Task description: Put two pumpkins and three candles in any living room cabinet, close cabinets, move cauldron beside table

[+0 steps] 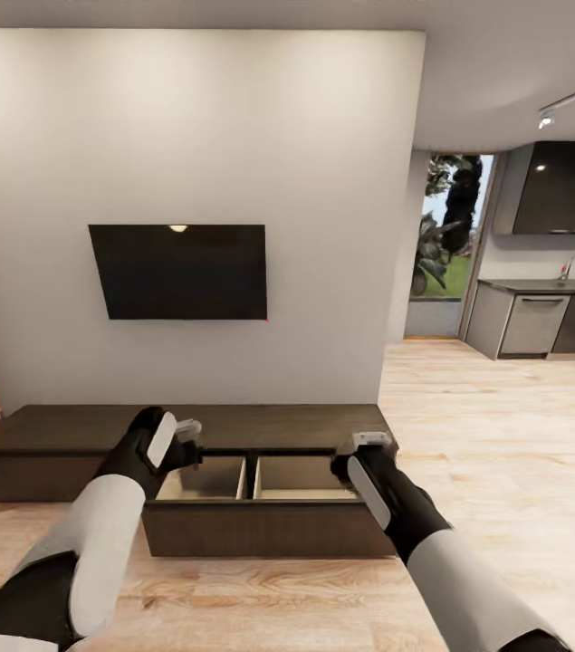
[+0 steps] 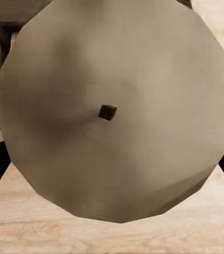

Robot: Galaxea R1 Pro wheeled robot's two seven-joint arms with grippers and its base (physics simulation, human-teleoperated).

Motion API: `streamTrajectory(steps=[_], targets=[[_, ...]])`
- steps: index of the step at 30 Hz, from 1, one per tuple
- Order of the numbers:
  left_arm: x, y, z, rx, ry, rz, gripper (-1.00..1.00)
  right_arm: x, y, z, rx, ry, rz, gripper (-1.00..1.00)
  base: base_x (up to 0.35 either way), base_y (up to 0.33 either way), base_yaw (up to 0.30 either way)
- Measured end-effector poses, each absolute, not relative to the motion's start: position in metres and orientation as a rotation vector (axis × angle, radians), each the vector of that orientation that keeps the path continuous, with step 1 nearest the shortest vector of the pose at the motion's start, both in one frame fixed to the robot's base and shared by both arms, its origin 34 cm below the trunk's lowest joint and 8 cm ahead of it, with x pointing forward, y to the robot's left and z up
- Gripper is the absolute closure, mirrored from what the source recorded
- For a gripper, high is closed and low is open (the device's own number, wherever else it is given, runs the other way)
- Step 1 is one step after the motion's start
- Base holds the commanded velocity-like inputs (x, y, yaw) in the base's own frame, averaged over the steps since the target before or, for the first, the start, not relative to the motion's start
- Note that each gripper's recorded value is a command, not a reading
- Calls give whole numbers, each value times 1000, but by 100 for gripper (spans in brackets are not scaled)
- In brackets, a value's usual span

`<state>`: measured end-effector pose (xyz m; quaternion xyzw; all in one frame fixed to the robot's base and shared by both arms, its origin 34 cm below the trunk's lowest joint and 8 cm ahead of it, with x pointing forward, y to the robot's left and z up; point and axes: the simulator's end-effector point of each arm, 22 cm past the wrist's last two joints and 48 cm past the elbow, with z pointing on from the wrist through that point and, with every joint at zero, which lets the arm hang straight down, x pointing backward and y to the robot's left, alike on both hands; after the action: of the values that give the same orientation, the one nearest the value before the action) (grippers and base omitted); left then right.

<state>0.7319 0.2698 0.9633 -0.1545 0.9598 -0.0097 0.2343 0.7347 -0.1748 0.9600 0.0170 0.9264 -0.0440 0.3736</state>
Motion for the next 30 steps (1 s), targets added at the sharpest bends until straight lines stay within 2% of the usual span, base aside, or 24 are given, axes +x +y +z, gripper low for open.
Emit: streamTrajectory(steps=[10,30], targets=[[753,254,981,-467,2557,-116,-100,729,-181,926,138,2397,-56,100,31,0,0],[754,228,970,-454,2555,-141,-100,717,-200,898,159,2455,-70,100,311,0,0]])
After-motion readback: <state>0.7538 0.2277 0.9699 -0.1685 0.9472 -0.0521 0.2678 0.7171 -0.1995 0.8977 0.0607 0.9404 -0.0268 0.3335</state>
